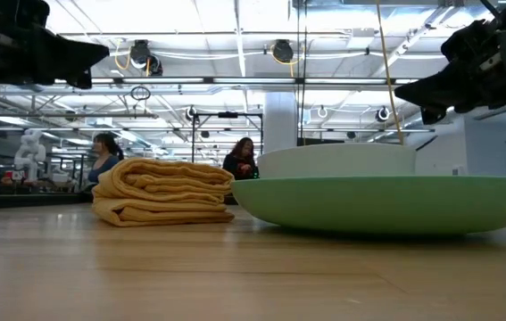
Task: Set table place
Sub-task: Return to Home Position
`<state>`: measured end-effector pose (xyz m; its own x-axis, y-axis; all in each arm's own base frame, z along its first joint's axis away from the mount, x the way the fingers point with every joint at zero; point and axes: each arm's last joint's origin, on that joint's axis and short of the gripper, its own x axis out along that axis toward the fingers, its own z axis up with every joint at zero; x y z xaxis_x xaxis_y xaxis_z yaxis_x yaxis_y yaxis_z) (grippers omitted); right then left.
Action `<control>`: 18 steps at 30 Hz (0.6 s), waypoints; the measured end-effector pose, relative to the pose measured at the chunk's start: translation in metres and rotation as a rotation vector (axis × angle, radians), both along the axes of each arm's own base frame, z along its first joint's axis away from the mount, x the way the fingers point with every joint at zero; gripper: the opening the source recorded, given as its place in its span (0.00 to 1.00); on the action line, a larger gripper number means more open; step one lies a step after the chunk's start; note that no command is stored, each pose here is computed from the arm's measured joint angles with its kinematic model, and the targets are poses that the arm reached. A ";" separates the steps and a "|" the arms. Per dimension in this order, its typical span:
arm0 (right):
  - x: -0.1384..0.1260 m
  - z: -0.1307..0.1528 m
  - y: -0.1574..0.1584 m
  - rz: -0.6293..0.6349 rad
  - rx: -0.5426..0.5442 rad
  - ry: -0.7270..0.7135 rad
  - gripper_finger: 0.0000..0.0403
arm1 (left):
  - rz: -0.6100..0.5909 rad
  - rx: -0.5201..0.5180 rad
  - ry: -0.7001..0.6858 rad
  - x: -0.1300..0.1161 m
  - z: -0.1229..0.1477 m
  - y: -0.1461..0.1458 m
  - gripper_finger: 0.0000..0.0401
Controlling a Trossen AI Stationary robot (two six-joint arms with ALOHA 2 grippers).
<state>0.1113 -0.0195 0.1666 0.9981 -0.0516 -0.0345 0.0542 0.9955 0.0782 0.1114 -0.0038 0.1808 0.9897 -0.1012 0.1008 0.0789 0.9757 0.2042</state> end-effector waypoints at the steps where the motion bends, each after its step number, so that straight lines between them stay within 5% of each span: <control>1: 0.000 0.000 -0.001 -0.020 -0.009 -0.004 0.00 | 0.004 -0.002 0.004 0.000 -0.001 0.000 0.00; 11: -0.001 0.006 -0.004 -0.152 -0.056 -0.059 0.00 | 0.143 -0.058 0.143 0.001 -0.016 0.007 0.00; 18: 0.000 0.003 0.001 0.026 -0.110 -0.031 0.00 | 0.111 -0.045 0.144 0.001 -0.016 0.007 0.00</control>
